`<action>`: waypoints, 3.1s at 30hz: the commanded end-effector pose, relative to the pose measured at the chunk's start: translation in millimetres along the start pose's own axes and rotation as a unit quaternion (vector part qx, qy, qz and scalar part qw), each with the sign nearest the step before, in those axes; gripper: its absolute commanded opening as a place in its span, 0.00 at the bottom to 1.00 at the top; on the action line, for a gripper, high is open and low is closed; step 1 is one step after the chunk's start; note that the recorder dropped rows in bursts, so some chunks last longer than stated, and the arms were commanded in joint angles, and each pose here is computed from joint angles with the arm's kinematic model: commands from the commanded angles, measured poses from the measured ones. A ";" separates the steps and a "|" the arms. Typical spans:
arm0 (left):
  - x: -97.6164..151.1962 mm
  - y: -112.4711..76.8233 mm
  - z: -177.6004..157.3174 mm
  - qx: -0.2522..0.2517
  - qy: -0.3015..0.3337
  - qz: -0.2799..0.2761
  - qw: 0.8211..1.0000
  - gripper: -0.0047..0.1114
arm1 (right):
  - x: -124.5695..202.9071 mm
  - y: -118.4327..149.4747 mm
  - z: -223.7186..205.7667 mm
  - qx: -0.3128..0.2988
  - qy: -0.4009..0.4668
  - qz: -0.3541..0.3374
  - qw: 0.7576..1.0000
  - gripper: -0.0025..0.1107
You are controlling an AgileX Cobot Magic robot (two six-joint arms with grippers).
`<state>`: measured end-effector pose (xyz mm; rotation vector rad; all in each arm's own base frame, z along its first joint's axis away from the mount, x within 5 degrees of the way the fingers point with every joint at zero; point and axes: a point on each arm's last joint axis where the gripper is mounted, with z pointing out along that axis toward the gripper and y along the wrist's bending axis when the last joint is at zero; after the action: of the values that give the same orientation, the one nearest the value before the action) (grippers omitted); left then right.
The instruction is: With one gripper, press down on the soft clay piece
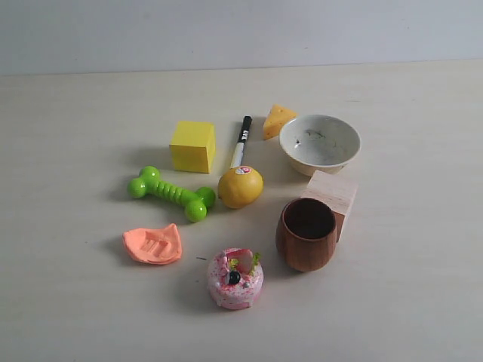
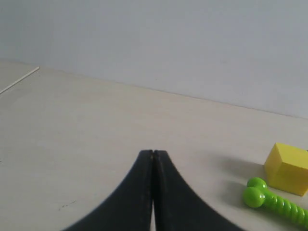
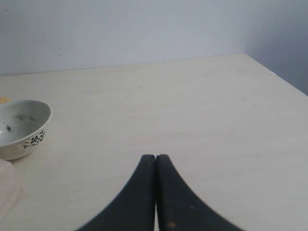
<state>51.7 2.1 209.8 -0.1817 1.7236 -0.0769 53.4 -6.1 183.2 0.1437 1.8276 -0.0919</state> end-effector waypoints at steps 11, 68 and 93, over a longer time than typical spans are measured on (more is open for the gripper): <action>26.1 1.9 6.2 0.014 0.045 0.007 0.999 0.04 | 0.4 -0.5 0.1 0.004 -0.006 -0.003 1.000 0.02; 27.8 4.3 6.0 0.007 0.055 0.063 0.996 0.04 | 0.3 -0.5 0.1 0.004 -0.007 -0.003 1.000 0.02; 27.8 4.4 6.0 0.006 0.055 0.063 0.996 0.04 | 0.3 -0.5 0.1 0.004 -0.007 -0.003 1.000 0.02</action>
<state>53.2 2.7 180.8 -0.0642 1.8509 0.0036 53.4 -6.1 183.2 0.1437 1.8276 -0.0919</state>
